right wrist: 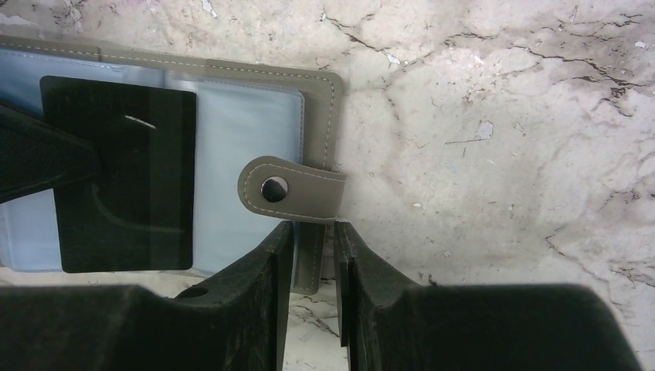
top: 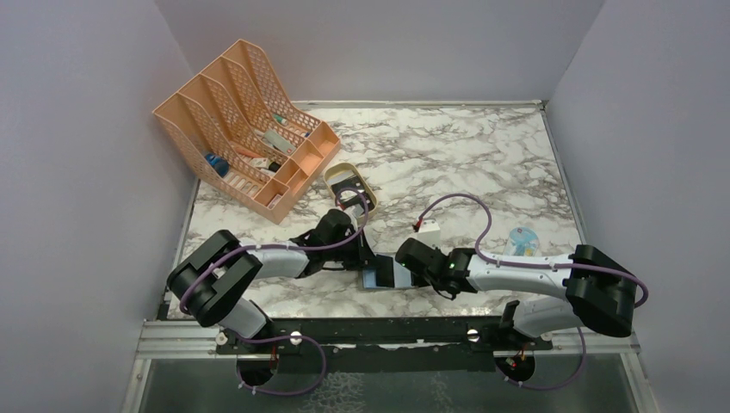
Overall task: Put the credit cards into the card holder
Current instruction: Insert the credit card into the card holder.
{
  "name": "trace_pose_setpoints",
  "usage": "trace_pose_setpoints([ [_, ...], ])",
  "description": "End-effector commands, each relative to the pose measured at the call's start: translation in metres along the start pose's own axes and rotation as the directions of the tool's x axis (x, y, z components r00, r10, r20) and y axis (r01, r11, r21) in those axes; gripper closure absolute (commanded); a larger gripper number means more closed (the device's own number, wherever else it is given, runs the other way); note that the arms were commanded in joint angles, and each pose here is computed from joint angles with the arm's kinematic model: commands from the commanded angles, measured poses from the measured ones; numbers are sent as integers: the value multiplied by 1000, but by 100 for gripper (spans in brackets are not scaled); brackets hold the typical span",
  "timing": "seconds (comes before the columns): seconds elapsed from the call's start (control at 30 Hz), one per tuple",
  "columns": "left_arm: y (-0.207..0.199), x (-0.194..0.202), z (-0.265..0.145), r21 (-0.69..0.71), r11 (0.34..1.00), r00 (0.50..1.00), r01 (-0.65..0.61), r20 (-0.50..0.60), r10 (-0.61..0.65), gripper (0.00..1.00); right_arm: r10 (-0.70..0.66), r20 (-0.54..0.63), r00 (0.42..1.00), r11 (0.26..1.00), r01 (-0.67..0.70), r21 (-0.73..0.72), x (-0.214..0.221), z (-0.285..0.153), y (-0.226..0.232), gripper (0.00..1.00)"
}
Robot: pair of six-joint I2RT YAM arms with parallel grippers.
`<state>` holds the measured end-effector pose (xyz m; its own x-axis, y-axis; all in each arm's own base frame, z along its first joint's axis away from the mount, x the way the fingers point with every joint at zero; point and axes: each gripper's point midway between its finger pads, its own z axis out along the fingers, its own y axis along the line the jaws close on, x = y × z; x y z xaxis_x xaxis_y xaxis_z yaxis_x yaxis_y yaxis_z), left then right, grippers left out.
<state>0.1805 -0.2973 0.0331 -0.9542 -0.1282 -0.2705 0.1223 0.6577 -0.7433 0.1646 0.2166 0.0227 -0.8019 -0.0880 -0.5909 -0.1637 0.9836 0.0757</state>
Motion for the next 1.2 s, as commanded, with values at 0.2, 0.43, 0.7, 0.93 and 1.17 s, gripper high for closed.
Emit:
trace_pose_setpoints([
  [0.2, 18, 10, 6, -41, 999, 998, -26, -51, 24, 100, 19, -11, 1000, 1000, -19, -23, 4, 6, 6, 74],
  [0.43, 19, 8, 9, -55, 998, 999, -9, -41, 7, 100, 22, -10, 1000, 999, -22, -27, 2, 6, 8, 74],
  [0.7, 26, 4, 11, -80, 997, 1000, 13, -5, -14, 100, 58, -37, 998, 997, -60, -54, 14, 8, 9, 74],
  [0.93, 34, 1, 9, -109, 994, 1000, 13, 28, -10, 100, 66, -49, 997, 996, -69, -62, 19, 9, 9, 74],
  [1.17, 42, 3, 10, -126, 990, 998, -56, 13, 58, 100, 73, -54, 996, 995, -77, -66, 23, 9, 7, 74],
])
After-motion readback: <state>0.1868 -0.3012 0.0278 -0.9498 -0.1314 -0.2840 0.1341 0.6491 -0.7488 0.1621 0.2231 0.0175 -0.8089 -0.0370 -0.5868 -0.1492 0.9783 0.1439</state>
